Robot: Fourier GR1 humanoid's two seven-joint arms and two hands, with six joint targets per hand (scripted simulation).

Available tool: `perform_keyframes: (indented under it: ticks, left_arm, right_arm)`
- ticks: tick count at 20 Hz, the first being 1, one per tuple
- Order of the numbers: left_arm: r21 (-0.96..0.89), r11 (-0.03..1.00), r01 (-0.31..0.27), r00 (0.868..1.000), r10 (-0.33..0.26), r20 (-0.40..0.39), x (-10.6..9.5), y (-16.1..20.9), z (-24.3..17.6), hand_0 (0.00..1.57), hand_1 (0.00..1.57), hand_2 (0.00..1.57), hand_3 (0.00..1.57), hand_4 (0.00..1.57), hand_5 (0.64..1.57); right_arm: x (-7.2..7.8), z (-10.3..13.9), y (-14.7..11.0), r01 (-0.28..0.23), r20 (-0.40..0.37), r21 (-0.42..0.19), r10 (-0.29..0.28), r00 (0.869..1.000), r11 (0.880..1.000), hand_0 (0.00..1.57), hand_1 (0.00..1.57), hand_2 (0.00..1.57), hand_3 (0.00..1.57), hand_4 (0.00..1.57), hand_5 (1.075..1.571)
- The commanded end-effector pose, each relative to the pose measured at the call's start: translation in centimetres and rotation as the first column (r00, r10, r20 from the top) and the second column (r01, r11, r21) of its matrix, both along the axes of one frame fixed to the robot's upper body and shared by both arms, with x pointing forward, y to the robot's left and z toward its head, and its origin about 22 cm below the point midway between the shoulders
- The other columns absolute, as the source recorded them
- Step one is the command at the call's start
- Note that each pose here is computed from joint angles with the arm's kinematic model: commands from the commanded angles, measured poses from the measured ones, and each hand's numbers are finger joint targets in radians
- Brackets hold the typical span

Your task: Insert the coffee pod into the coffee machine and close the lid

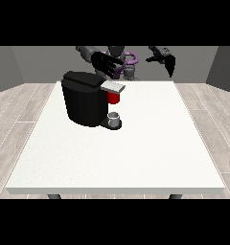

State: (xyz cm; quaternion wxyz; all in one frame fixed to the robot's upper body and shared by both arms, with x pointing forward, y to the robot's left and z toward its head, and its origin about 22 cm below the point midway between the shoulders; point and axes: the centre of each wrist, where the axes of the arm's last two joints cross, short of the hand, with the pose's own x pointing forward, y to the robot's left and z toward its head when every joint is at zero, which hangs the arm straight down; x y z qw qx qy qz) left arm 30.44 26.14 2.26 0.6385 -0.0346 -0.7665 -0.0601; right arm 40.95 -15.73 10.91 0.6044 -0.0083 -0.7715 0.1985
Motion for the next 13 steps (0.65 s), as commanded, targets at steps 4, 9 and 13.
perform_keyframes:
  ticks: [4,9,13]
  left_arm:
    - [-0.031,0.999,0.018,1.0,-0.018,0.024,-1.3,-0.2,-2.0,0.0,0.0,0.0,0.0,0.19,1.571]
    - [-0.015,0.999,-0.047,0.996,0.045,-0.07,-2.0,-0.5,-4.7,0.0,0.0,0.0,0.0,0.19,1.571]
    - [-0.021,0.996,-0.083,0.987,0.079,-0.138,-4.3,2.6,-5.5,0.0,0.0,0.0,0.0,0.19,1.571]
  right_arm:
    - [-1.6,-1.8,2.4,-0.137,0.032,0.058,0.135,0.99,0.989,0.0,0.0,0.0,0.0,0.13,1.571]
    - [-5.7,-6.2,3.7,-0.166,-0.037,0.217,0.178,0.983,0.962,0.0,0.0,0.0,0.0,0.27,1.571]
    - [-8.9,-10.7,1.6,-0.052,-0.143,0.254,0.091,0.985,0.966,0.0,0.0,0.0,0.0,0.16,1.571]
